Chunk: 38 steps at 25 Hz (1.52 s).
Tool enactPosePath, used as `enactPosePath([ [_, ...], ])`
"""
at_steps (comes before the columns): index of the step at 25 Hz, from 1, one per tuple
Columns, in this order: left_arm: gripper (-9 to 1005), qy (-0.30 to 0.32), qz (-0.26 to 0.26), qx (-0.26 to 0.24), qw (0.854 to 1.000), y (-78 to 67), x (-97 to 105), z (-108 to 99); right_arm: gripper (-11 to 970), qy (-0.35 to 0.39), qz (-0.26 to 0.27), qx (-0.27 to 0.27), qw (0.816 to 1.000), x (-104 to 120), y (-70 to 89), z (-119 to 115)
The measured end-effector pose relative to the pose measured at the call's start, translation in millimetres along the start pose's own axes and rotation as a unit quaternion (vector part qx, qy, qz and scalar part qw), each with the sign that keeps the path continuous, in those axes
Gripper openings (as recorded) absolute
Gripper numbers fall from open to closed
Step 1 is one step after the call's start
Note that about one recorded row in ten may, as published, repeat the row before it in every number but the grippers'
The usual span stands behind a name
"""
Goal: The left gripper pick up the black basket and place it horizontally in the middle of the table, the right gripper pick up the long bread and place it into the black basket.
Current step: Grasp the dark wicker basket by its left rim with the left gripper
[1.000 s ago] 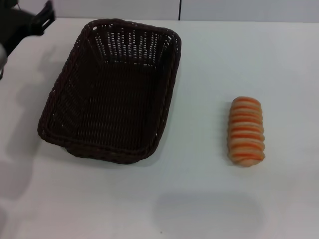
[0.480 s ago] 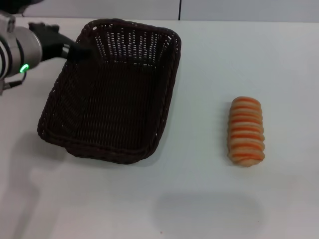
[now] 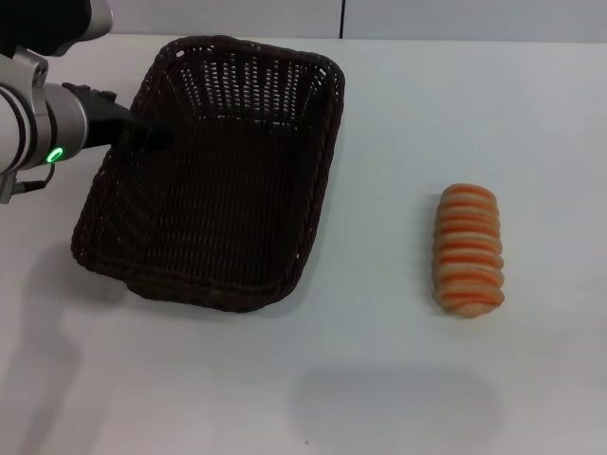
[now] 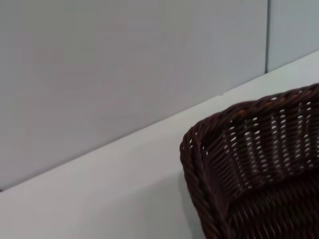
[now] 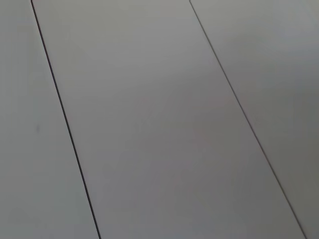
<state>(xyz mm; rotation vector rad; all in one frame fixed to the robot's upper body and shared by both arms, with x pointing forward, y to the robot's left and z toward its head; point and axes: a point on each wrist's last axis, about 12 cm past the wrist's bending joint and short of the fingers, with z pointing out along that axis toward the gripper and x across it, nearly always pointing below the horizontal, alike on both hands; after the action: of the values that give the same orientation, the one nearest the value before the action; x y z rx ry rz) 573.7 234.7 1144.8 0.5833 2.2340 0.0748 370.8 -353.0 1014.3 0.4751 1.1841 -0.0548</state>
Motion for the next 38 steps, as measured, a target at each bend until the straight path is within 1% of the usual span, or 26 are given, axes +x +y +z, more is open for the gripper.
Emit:
enactPosePath([
  [9, 707, 0.013, -0.001, 0.000, 1.000, 1.1, 5.1, 4.1, 843, -0.001, 0.001, -0.003, 1.000, 0.0, 1.1, 0.4],
  [11, 704, 0.031, 0.006, 0.004, 0.999, -0.8, 5.6, 9.4, 843, 0.000, 0.001, -0.005, 1.000, 0.3, 1.6, 0.4],
  [14, 650, 0.039, 0.009, 0.007, 0.999, -1.9, 4.9, 10.9, 843, 0.000, 0.001, -0.007, 1.000, 0.3, 2.0, 0.7],
  [15, 632, 0.051, 0.029, 0.013, 0.998, -3.6, 4.0, 11.7, 843, 0.000, 0.001, -0.008, 1.000, 0.2, 2.0, 0.7],
  [17, 596, 0.053, 0.038, 0.014, 0.998, -4.1, 3.6, 11.6, 844, 0.000, 0.001, -0.008, 1.000, 0.2, 1.8, 0.8],
  [23, 487, 0.044, 0.054, 0.016, 0.997, -6.0, -1.5, 8.1, 844, 0.000, 0.001, -0.008, 1.000, 0.0, 1.6, 0.8],
  [28, 351, 0.039, 0.078, 0.022, 0.996, -8.1, -4.8, 6.6, 844, 0.000, 0.001, -0.008, 1.000, -0.1, 1.6, 0.8],
  [30, 344, 0.036, 0.088, 0.027, 0.995, -9.2, -7.2, 6.5, 844, -0.001, 0.001, -0.009, 1.000, -0.3, 1.7, 0.8],
  [32, 337, 0.027, 0.101, 0.038, 0.994, -10.3, -11.5, 5.4, 844, -0.001, 0.001, -0.009, 1.000, -0.3, 1.7, 0.8],
  [35, 326, 0.006, 0.125, 0.070, 0.990, -9.3, -20.4, 1.1, 843, -0.002, 0.001, -0.009, 1.000, -0.5, 1.7, 0.8],
  [36, 322, -0.014, 0.143, 0.101, 0.984, -6.9, -28.2, -3.2, 843, -0.002, 0.001, -0.009, 1.000, -0.5, 1.8, 0.8],
  [37, 319, -0.014, 0.143, 0.101, 0.984, -6.9, -28.2, -3.2, 842, -0.002, 0.001, -0.009, 1.000, -0.5, 1.8, 0.8],
  [38, 315, -0.030, 0.154, 0.123, 0.980, -5.2, -34.2, -6.8, 842, -0.001, 0.001, -0.011, 1.000, -0.3, 2.3, 0.6],
])
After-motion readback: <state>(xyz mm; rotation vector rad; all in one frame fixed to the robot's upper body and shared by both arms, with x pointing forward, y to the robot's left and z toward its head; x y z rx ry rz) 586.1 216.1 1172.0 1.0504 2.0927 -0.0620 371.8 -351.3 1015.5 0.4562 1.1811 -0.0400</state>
